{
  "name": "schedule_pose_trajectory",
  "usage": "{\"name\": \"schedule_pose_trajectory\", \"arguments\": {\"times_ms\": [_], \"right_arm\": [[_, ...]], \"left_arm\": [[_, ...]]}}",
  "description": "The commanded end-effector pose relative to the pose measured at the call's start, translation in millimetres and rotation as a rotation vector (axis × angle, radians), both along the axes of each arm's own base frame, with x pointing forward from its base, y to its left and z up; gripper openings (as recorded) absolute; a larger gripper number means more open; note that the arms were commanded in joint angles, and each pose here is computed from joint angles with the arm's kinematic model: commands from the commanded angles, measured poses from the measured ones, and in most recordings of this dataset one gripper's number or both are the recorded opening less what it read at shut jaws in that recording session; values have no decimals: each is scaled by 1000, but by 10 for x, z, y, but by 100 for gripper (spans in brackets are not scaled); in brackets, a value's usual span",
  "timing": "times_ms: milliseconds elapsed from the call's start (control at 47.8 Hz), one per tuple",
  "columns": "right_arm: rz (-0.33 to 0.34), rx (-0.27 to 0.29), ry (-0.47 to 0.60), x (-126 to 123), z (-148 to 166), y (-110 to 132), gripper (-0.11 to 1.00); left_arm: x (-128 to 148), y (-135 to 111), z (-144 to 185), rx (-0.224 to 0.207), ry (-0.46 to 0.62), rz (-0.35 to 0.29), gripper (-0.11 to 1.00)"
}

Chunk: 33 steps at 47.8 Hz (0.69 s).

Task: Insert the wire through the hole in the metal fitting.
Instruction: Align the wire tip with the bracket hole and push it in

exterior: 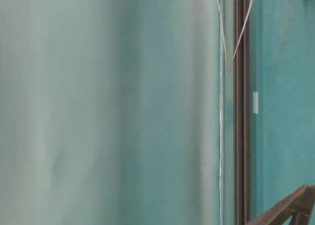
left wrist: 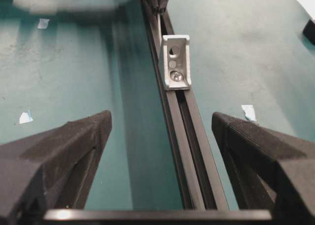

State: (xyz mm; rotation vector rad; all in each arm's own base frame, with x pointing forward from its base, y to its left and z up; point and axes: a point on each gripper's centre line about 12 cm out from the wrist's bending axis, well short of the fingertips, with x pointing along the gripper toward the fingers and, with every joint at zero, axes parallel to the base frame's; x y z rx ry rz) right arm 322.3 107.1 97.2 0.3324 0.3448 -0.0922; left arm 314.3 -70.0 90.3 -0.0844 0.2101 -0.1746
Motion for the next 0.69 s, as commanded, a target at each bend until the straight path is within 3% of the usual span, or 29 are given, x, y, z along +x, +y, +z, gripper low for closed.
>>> {"name": "schedule_pose_trajectory", "arguments": {"times_ms": [0, 669], "right_arm": [[3, 8, -27, 47, 72, 26, -1], [9, 2, -34, 109, 69, 35, -1]], "left_arm": [[32, -16, 78, -9, -29, -1, 78], [40, -19, 80, -9, -26, -1, 77]]}}
